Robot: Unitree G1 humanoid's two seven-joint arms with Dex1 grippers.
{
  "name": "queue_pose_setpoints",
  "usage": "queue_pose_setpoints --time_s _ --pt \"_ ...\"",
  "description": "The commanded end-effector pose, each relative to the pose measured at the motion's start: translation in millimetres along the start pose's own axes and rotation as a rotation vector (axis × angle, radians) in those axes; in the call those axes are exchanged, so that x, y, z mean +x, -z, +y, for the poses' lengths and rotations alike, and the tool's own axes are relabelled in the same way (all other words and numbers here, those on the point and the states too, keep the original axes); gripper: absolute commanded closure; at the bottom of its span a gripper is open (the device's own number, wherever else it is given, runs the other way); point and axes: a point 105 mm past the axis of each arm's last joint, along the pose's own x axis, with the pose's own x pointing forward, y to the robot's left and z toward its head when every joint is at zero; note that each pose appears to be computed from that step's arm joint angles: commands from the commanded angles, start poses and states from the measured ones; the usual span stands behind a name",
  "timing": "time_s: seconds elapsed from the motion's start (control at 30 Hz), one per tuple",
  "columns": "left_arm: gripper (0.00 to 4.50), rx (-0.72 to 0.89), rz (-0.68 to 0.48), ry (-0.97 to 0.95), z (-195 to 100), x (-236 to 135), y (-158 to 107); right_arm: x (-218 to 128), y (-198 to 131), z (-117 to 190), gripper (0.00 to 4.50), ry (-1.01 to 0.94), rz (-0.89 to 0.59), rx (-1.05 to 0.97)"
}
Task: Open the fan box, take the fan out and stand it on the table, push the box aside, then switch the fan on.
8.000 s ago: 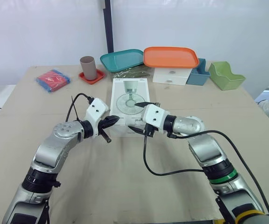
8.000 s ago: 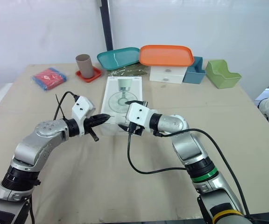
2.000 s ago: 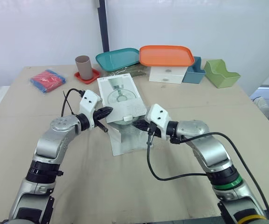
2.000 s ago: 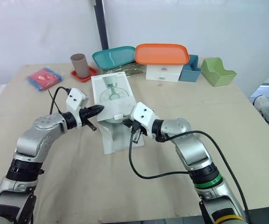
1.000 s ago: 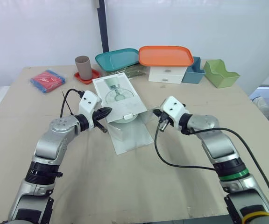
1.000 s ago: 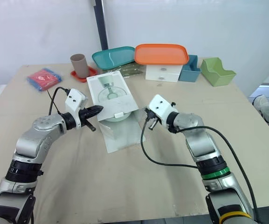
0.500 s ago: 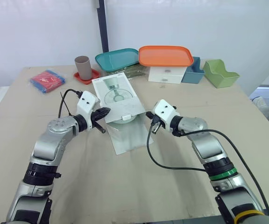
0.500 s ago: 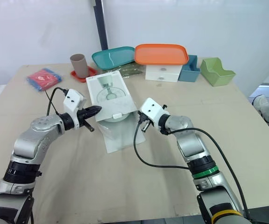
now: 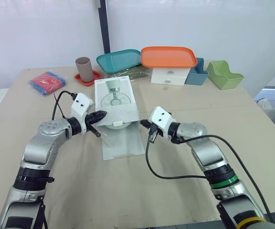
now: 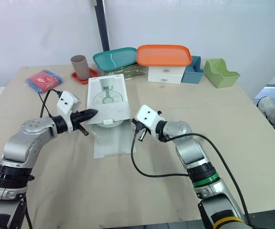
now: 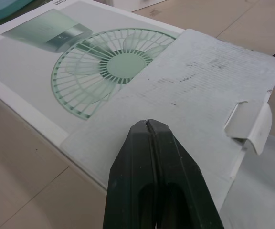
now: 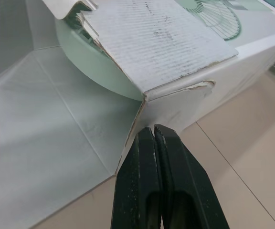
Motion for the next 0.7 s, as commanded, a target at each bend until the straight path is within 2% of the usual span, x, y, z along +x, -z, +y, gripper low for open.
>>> queue_pose_setpoints --time_s 0.03,0.47,0.7 --pt "4.50 0.009 -0.018 0.013 -1 -4 -6 2 -28 9 4.46 -0.050 -0.084 -0.044" --pt "4.50 -0.021 0.040 0.008 -3 -2 15 2 -19 2 4.46 0.001 -0.065 -0.047" --pt "4.50 -0.018 0.039 0.020 -7 2 14 9 -15 0 4.46 0.029 -0.071 -0.051"
